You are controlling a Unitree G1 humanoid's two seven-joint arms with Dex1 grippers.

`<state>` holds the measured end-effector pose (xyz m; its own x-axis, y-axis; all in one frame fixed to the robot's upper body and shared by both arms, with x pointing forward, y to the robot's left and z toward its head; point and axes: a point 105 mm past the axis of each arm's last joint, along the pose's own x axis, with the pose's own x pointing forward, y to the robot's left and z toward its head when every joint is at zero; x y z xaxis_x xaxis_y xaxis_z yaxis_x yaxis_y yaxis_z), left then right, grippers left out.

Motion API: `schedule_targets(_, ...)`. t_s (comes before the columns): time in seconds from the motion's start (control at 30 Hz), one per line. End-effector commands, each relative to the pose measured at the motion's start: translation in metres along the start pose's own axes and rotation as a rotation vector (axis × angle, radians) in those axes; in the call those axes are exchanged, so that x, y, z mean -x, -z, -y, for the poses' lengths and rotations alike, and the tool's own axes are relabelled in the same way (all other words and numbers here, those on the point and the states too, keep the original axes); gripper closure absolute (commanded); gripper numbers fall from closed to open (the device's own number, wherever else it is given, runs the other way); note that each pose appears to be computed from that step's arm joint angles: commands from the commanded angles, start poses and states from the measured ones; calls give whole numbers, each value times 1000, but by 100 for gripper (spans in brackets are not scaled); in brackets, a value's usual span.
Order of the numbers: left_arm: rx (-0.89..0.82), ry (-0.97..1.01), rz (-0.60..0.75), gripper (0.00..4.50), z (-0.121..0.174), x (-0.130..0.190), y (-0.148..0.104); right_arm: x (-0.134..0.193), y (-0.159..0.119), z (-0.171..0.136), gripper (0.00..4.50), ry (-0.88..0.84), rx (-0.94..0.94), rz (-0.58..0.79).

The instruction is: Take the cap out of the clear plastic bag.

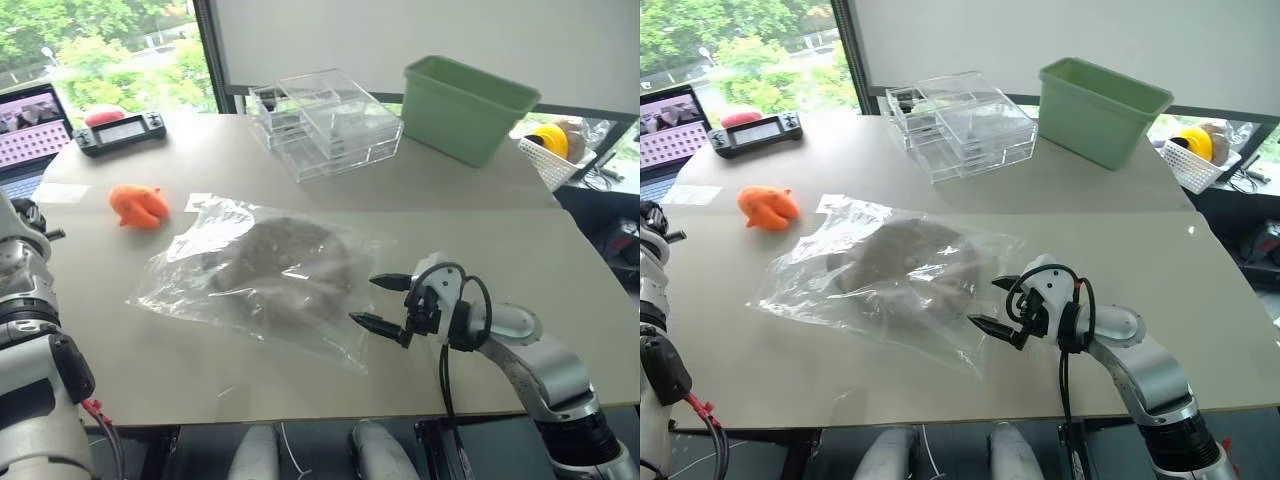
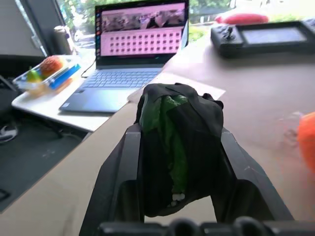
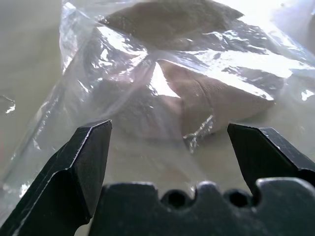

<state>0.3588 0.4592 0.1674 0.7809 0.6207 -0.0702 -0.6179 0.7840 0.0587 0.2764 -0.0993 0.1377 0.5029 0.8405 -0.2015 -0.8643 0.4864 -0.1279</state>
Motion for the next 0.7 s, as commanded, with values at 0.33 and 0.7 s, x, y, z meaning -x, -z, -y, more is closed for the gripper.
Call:
schedule_targets(0.33,30,172,-5,46,68,-1,-5,9,-12,2,0,66,9,55)
schedule_targets(0.7,51,240,64,5,76,0,-26,8,-13,5,0,87,13,56)
